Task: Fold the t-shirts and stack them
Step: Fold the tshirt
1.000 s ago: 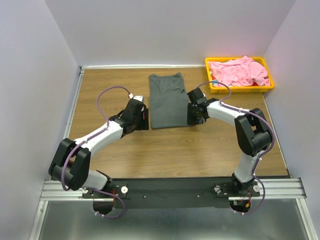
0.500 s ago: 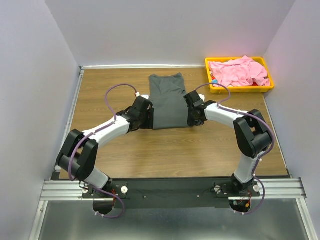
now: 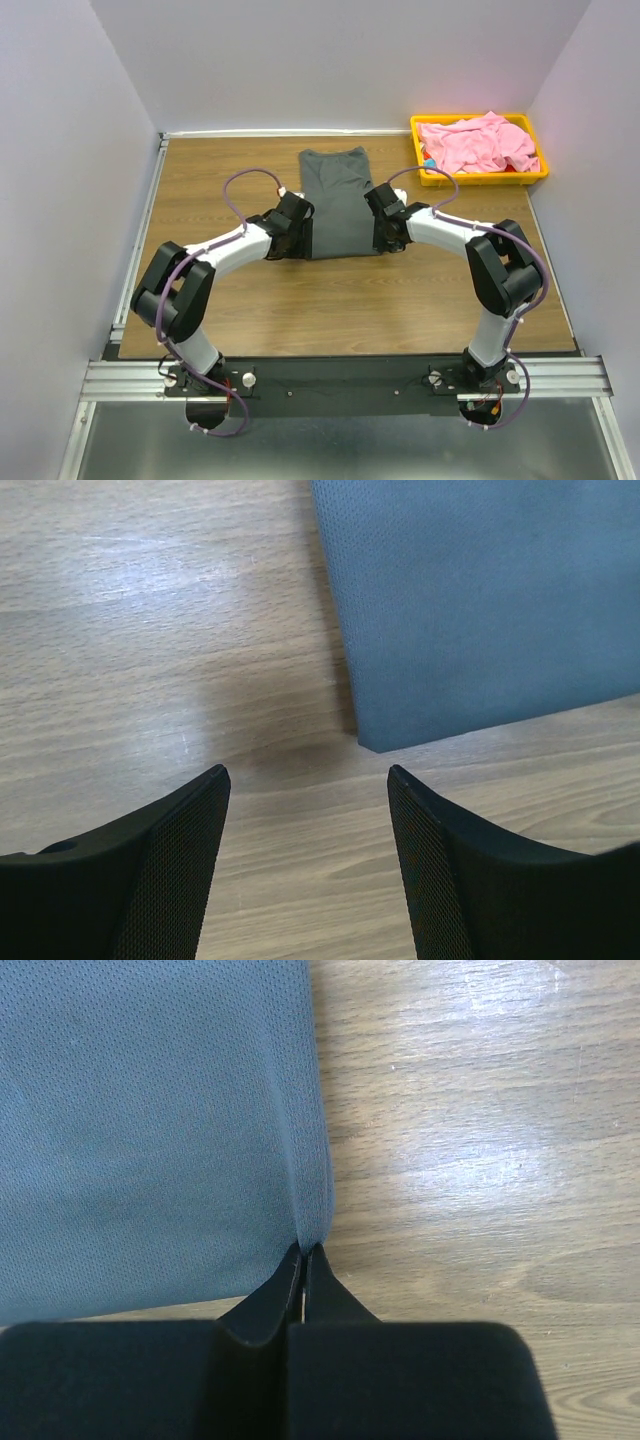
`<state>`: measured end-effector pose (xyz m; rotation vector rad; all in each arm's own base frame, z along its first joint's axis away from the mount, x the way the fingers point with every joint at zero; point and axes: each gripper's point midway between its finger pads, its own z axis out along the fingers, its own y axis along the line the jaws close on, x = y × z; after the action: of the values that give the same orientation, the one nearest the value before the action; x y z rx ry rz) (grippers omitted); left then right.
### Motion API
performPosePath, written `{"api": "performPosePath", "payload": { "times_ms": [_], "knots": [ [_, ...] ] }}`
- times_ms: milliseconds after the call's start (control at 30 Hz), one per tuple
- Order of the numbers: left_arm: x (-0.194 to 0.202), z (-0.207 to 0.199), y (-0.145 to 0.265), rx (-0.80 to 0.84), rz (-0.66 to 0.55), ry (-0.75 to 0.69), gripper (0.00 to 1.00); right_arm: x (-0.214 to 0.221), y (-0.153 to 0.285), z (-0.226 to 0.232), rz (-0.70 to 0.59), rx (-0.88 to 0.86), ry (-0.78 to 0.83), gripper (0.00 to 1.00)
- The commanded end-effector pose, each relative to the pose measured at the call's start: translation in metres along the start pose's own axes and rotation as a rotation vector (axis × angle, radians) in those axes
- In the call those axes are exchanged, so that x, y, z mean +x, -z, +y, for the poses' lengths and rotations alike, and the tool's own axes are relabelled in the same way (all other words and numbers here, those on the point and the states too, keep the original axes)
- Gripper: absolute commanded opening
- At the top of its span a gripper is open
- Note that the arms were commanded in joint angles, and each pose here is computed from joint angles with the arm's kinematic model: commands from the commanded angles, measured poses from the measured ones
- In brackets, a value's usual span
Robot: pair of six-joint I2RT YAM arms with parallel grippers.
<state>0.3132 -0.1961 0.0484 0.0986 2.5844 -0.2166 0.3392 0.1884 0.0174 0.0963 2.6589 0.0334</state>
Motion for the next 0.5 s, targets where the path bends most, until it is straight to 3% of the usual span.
{"api": "performPosePath", "payload": {
  "times_ms": [0,467],
  "knots": [
    [0.0,-0.005,-0.007,-0.019,0.024,0.003,0.71,0.072,-0.009,-0.039,0.238,0.146,0.114,0.01],
    [-0.007,-0.019,-0.024,-0.038,0.038,-0.011,0.57,0.084,-0.013,-0.04,0.271,0.123,0.145,0.01]
  ]
}}
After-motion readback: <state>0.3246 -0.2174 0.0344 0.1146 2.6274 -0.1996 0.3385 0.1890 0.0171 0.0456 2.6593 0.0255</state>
